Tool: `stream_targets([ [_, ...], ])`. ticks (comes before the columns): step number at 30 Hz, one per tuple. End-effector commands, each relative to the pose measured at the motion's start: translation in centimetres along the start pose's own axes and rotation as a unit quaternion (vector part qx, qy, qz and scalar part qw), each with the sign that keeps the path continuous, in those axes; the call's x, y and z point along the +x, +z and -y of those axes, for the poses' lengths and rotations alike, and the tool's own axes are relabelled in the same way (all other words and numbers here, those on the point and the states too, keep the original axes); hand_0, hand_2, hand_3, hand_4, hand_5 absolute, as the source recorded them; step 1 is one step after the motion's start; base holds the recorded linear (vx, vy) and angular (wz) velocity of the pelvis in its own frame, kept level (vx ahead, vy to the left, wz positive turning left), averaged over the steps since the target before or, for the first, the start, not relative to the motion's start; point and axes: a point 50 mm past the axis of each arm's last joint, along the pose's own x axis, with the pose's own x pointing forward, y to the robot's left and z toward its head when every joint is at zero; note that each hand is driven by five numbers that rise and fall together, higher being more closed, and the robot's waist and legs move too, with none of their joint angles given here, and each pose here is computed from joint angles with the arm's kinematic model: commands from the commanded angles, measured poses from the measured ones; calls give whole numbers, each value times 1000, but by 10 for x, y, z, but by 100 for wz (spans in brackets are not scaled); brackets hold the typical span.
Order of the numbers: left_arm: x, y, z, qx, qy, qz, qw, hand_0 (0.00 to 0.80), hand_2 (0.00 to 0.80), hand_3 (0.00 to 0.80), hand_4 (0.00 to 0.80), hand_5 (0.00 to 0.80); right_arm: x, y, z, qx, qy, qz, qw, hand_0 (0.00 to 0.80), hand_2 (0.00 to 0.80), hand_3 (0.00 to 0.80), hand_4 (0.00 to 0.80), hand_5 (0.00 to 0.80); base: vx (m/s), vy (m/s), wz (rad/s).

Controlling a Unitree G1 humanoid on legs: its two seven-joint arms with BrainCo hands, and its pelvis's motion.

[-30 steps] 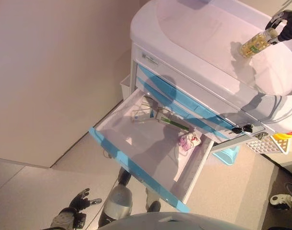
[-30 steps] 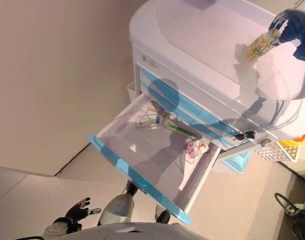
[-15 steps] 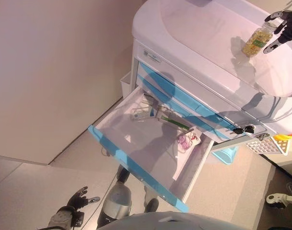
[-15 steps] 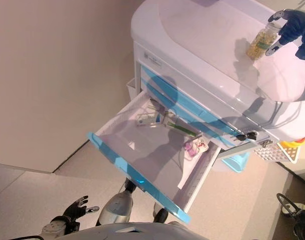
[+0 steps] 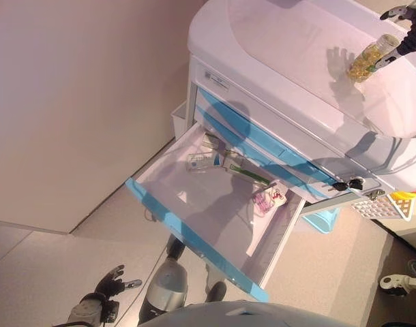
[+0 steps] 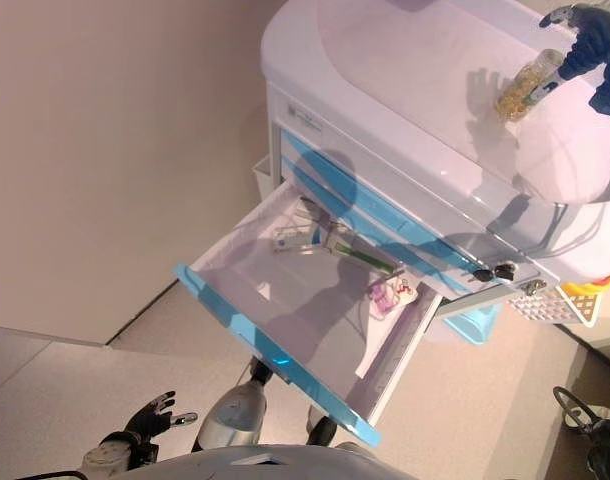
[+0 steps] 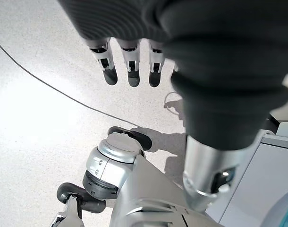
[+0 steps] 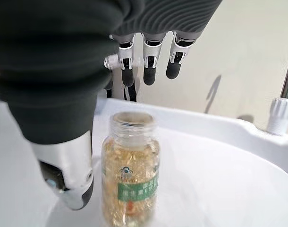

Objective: Open the drawer and pick up the medicine

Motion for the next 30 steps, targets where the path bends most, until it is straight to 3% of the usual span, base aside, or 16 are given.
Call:
stream_targets([
  [1, -9, -11, -15, 15, 11, -7, 1000, 0, 0, 0, 0, 0, -18, -4, 55, 27, -120, 8, 992, 0, 0, 0, 0, 0, 0, 0, 0],
  [7, -10, -16, -13, 16, 12, -16, 1000, 0, 0, 0, 0, 0, -28, -14, 71, 32, -160, 3, 987, 0, 0, 0, 0, 0, -24, 5, -6],
  [12, -9, -18, -10, 18, 6, -22, 1000, 0, 0, 0, 0, 0, -40, -20, 89, 103, -228, 15, 968, 0, 0, 0, 0, 0, -35, 4, -21],
  [15, -7, -19, -6, 23, -1, -27, 999, 0, 0, 0, 0, 0, -52, -28, 104, 191, -309, 25, 932, 0, 0, 0, 0, 0, -58, -13, -21],
  [19, -5, -21, 4, 34, -23, -38, 998, 0, 0, 0, 0, 0, -70, -49, 111, 357, -415, 37, 836, 0, 0, 0, 0, 0, -66, 3, -33],
  [22, -2, -20, 12, 41, -37, -42, 998, 0, 0, 0, 0, 0, -72, -66, 86, 421, -427, 31, 800, 0, 0, 0, 0, 0, -54, -1, -32],
  [24, -1, -18, 12, 46, -41, -42, 997, 0, 0, 0, 0, 0, -71, -77, 61, 450, -412, 19, 792, 0, 0, 0, 0, 0, -67, -7, -34],
  [29, 3, -10, 17, 49, -46, -37, 997, 0, 0, 0, 0, 0, -75, -100, -13, 474, -330, -27, 816, 0, 0, 0, 0, 0, -56, -4, -36],
  [30, 5, -8, 21, 43, -46, -34, 997, 0, 0, 0, 0, 0, -78, -106, -45, 477, -294, -50, 827, 0, 0, 0, 0, 0, -54, 14, -33],
])
